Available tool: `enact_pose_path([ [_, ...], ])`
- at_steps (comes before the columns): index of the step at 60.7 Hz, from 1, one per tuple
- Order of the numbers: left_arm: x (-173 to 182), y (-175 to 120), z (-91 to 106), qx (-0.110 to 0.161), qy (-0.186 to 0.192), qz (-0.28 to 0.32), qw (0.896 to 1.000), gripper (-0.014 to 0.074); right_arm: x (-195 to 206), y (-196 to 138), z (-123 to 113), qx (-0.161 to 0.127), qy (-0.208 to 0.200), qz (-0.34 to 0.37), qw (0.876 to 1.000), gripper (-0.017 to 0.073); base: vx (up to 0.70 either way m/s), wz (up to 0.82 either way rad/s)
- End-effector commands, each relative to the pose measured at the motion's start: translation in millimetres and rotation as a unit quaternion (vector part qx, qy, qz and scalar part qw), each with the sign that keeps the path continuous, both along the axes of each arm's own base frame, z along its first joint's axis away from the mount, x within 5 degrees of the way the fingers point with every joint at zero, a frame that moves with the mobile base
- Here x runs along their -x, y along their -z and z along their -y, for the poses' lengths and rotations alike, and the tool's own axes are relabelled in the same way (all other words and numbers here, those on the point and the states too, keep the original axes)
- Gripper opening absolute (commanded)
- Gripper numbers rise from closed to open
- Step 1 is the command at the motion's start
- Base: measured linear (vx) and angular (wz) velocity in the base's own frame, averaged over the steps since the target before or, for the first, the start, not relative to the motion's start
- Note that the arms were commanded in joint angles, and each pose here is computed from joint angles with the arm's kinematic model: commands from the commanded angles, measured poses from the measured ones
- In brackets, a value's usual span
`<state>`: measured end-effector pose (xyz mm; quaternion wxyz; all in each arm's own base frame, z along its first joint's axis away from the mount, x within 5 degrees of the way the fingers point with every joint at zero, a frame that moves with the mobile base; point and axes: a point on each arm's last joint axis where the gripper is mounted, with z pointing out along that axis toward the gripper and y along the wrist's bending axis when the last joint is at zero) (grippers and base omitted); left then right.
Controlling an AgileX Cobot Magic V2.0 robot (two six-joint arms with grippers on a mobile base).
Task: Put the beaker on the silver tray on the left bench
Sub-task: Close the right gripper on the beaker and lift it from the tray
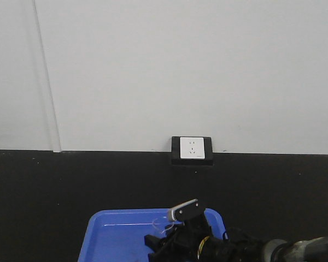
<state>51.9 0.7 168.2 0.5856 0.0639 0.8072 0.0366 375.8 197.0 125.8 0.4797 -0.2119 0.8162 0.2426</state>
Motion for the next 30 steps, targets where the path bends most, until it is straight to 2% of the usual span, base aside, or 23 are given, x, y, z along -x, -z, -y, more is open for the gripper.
enact_pose_path([
  [1,-2.0,-0.9,1.0,0.002,0.006,0.035,0.999,0.0001,2.4,-74.1,10.1,0.001,0.036,0.043,0.998,-0.0015,0.0,0.0],
  [8,-2.0,-0.9,1.0,0.002,0.006,0.035,0.999,0.0001,22.5,-119.6,32.6,0.058,0.088,0.03,0.994,-0.0014,0.0,0.0],
  [13,-2.0,-0.9,1.0,0.002,0.006,0.035,0.999,0.0001,49.6,-149.1,49.7,0.073,0.107,0.04,0.991,-0.0014,0.0,0.0],
  [22,-2.0,-0.9,1.0,0.002,0.006,0.035,0.999,0.0001,111.5,-175.7,80.0,0.065,0.12,0.063,0.989,-0.0012,0.0,0.0],
  [30,-2.0,-0.9,1.0,0.002,0.006,0.035,0.999,0.0001,170.8,-190.3,108.5,0.036,0.137,0.093,0.986,-0.0012,0.0,0.0],
])
